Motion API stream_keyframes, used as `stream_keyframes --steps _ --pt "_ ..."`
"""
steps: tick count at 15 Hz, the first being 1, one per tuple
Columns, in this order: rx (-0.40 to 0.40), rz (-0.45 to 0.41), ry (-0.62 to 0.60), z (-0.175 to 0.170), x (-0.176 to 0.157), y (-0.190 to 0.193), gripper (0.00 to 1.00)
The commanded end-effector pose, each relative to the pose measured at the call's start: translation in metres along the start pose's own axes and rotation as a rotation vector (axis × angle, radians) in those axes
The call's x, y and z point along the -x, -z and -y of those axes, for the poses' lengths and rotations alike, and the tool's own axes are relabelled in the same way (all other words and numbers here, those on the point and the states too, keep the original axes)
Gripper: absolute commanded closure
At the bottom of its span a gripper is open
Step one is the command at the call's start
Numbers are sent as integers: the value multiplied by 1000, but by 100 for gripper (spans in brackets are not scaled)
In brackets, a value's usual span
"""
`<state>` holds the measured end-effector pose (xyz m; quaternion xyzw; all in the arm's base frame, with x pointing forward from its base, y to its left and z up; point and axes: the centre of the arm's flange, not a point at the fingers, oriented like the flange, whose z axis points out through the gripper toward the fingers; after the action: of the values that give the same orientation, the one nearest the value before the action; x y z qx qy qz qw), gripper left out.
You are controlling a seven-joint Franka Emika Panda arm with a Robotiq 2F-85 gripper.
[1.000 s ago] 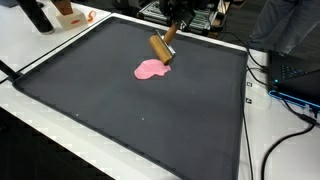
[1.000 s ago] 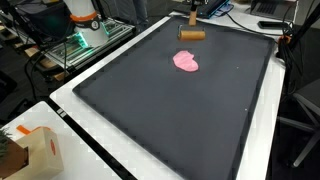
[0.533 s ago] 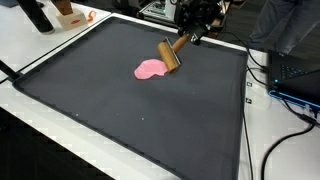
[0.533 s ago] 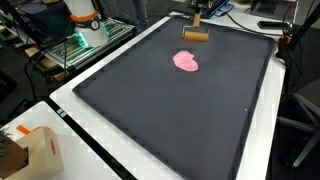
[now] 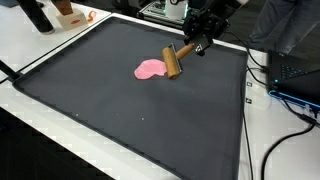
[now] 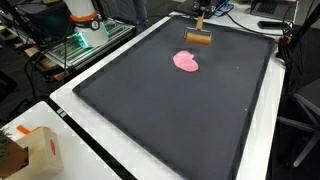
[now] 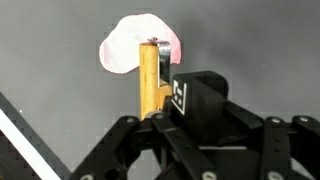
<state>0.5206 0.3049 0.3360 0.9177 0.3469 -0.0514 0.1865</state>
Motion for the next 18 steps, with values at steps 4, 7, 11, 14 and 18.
stream_keyframes --steps 4,7,11,14,18 --pt "90 66 -143 13 -22 -4 75" --pt "102 82 -204 17 -28 -8 75" --pt "106 102 -281 16 -32 -11 75" --pt "100 96 -328 14 -34 -12 75" --pt "92 83 -388 9 -35 -11 75"
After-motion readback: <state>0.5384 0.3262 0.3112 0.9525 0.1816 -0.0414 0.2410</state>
